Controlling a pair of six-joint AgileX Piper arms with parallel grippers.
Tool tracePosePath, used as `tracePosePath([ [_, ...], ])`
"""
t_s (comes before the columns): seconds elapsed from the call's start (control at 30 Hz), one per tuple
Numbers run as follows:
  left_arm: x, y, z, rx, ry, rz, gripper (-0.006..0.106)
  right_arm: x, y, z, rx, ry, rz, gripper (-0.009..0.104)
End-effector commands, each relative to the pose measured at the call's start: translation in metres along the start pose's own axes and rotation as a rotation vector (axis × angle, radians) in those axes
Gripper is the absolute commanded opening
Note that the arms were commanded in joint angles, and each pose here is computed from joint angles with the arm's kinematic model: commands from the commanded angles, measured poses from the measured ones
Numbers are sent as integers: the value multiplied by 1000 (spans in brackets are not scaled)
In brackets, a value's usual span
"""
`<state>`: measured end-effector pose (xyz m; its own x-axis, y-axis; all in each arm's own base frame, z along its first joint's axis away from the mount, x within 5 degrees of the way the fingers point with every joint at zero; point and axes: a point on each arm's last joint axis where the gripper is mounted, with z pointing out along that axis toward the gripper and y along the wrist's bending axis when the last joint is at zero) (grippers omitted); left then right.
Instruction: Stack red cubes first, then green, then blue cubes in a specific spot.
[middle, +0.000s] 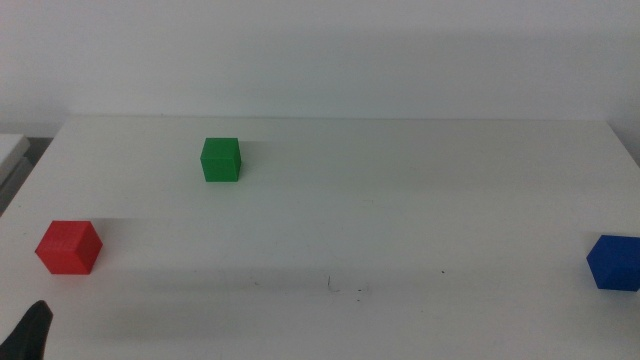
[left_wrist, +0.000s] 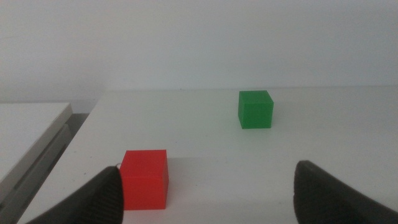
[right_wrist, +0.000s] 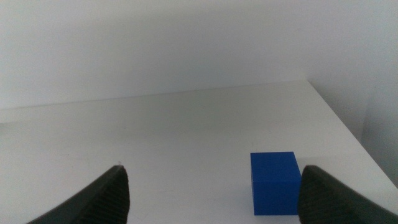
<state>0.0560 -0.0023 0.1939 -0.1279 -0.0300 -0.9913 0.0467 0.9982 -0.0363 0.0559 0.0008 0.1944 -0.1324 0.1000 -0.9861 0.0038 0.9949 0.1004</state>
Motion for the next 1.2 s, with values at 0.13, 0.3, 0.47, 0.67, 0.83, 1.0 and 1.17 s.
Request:
tracePosePath([
  [0.13,-62,2,9,-68,82,-14,94,0,0,0,4,-10,-1,93],
  [0.3,-119,6,52,-121,450,-40,94,0,0,0,4,-10,-1,93],
  [0.47,-144,9,101,-142,731,-56,94,0,0,0,4,-10,-1,93],
  [0.67,-142,16,160,-138,848,-41,94,0,0,0,4,-10,-1,93],
  [0.83,-137,38,197,-82,917,-30,94,0,0,0,4,-10,-1,93],
  [1.0,-111,59,232,-32,1017,-65,94,0,0,0,4,-10,-1,93],
  [1.17,-79,68,262,35,1090,22,94,0,0,0,4,-10,-1,93],
])
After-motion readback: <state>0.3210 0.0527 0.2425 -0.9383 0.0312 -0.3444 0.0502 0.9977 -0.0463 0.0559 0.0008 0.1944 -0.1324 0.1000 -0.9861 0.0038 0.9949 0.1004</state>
